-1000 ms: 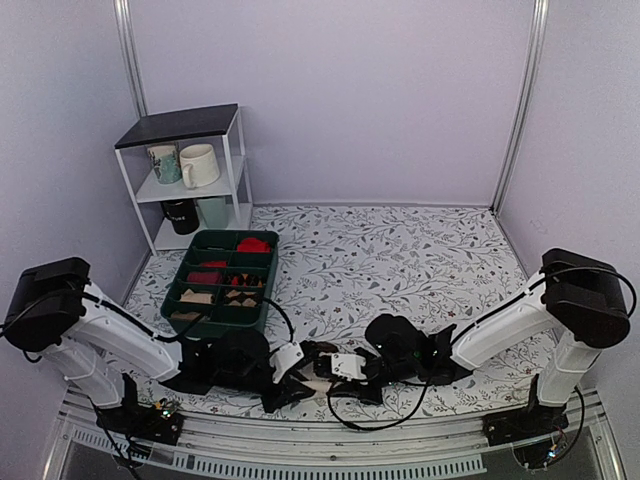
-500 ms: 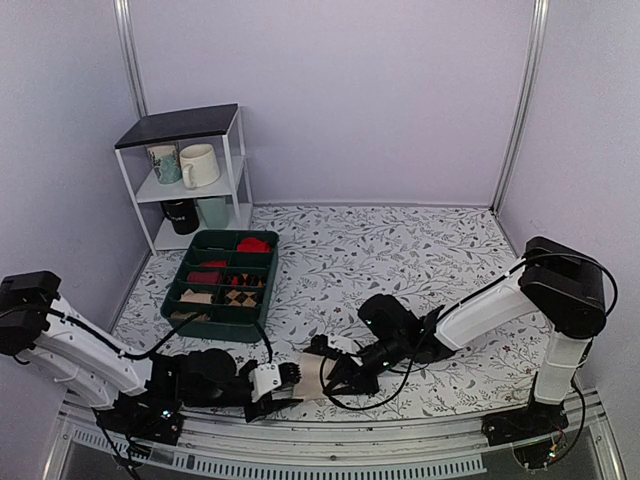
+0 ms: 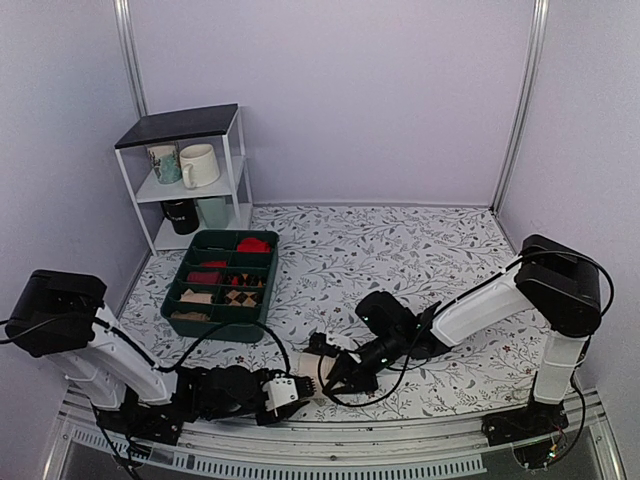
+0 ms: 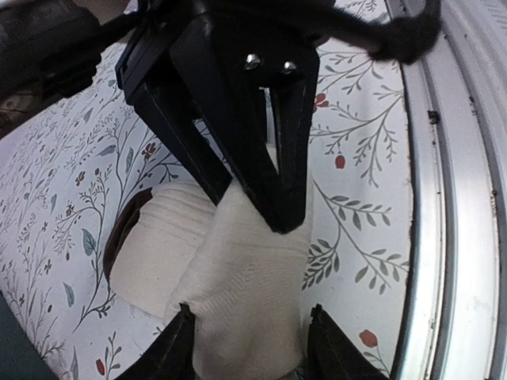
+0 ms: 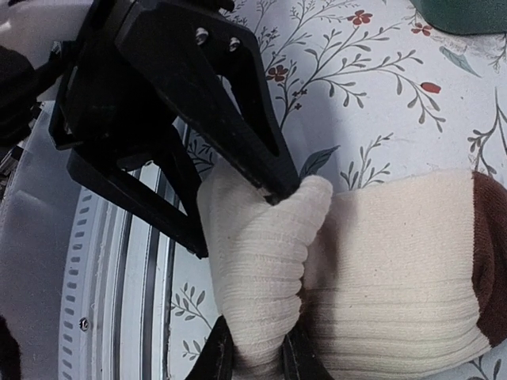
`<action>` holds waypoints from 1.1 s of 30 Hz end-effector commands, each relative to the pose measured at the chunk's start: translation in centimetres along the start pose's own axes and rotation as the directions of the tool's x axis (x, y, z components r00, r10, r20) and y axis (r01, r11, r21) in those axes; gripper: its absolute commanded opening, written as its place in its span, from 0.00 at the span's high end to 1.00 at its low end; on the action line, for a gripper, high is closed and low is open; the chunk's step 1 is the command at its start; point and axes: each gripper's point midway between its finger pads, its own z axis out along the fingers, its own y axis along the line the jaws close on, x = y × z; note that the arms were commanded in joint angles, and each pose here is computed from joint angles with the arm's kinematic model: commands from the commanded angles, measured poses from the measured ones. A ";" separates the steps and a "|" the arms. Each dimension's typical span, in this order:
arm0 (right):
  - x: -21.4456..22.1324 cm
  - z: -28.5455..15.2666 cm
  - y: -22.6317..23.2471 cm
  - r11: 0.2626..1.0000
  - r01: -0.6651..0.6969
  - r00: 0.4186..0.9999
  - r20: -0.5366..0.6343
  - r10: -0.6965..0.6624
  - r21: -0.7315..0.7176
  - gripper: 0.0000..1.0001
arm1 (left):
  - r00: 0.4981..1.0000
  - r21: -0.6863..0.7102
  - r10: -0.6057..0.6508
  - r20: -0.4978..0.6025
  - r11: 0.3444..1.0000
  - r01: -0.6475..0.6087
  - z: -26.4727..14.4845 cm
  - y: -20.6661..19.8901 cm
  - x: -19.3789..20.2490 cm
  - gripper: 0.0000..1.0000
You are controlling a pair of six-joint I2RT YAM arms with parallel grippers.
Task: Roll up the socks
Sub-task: Roll the sock at the center of the board.
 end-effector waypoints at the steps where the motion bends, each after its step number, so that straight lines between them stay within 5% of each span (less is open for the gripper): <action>1: 7.3 1.0 0.2 0.988 -0.155 0.964 -0.218 0.152 0.004 0.87 | 1.000 -0.012 0.002 0.002 1.000 -0.002 0.9 -0.3 -0.7 0.52; 9: 6.9 0.8 0.4 0.990 -0.143 0.968 -0.211 0.138 -0.007 0.87 | 0.993 0.111 -0.050 -0.111 0.992 0.062 1.5 -2.9 1.4 0.61; 13: 6.4 0.9 0.4 0.991 -0.136 0.971 -0.201 0.130 -0.013 0.87 | 0.984 0.158 -0.093 -0.149 0.981 0.116 1.2 -3.8 2.0 0.98; 14: 6.3 0.9 0.3 0.991 -0.133 0.972 -0.198 0.128 -0.010 0.87 | 0.982 0.162 -0.105 -0.158 0.978 0.130 1.1 -3.9 2.2 1.00; 17: 5.6 0.8 0.1 0.994 -0.112 0.978 -0.177 0.110 -0.003 0.86 | 0.974 0.171 -0.146 -0.172 0.970 0.176 0.6 -4.1 2.5 1.00; 24: -0.4 -2.1 -1.7 0.978 0.054 0.996 0.056 -0.067 0.202 0.62 | 0.941 0.165 -0.257 -0.218 0.941 0.295 0.1 -3.5 3.4 1.00; 29: -4.3 -7.0 -0.2 0.909 0.215 0.921 0.238 -0.310 0.356 0.50 | 0.912 0.181 -0.309 -0.269 0.914 0.362 0.3 -3.2 4.0 1.00; 33: -3.4 -7.0 1.4 0.871 0.337 0.882 0.202 -0.425 0.358 0.49 | 0.886 0.188 -0.332 -0.323 0.895 0.403 0.8 -3.3 4.8 1.00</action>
